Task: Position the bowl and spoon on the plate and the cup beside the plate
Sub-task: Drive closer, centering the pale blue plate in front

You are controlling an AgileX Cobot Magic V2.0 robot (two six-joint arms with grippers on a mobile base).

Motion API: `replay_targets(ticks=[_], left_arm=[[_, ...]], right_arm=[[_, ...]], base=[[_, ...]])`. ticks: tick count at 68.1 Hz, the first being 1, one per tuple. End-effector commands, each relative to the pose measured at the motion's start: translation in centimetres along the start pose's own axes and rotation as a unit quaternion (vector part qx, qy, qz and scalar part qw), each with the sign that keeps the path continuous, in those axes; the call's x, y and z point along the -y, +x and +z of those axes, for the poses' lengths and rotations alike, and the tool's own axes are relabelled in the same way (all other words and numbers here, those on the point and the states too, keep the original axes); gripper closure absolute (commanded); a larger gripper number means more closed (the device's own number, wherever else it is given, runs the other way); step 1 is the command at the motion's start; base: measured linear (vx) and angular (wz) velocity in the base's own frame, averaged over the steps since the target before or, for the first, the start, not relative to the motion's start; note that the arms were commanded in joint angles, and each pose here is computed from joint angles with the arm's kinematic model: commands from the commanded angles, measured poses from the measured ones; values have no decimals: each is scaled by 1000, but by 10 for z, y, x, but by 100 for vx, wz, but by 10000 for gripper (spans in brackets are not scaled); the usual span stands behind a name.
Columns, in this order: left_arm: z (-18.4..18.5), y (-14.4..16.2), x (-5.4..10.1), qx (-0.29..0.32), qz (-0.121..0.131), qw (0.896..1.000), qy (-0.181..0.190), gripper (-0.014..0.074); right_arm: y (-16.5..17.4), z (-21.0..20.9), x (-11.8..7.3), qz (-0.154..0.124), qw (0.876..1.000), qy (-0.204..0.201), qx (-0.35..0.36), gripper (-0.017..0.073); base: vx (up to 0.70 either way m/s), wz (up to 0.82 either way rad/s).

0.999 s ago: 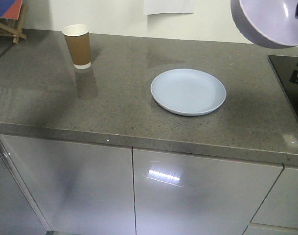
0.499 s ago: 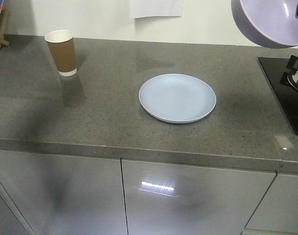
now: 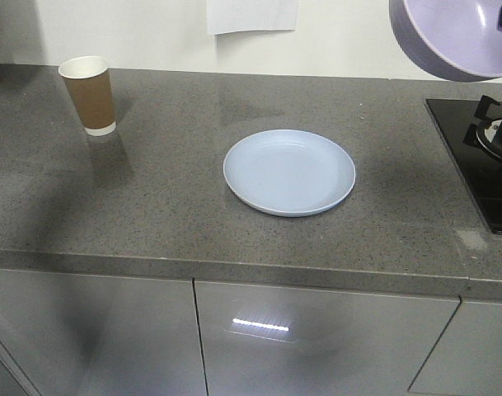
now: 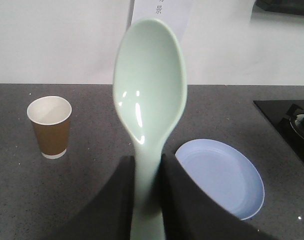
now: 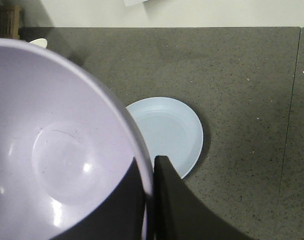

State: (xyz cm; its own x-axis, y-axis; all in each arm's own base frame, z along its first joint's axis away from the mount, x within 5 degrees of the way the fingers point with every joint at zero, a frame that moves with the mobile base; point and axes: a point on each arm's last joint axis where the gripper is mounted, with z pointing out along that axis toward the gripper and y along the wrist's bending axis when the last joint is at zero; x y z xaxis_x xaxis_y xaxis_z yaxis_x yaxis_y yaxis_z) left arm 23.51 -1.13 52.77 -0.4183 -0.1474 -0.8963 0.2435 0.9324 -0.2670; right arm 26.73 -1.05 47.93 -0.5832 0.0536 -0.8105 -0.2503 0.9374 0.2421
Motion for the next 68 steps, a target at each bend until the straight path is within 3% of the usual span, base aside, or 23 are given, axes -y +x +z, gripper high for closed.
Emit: replay_targets(ticks=[1, 68], left_arm=[[-15, -11, 9, 54, 2, 998, 10, 601], [-15, -11, 9, 54, 2, 998, 10, 601]], right_arm=[[-11, -19, -11, -10, 998, -6, 56, 569], [-11, -19, -11, -10, 998, -6, 56, 569]], base=[[4, -4], [4, -2]])
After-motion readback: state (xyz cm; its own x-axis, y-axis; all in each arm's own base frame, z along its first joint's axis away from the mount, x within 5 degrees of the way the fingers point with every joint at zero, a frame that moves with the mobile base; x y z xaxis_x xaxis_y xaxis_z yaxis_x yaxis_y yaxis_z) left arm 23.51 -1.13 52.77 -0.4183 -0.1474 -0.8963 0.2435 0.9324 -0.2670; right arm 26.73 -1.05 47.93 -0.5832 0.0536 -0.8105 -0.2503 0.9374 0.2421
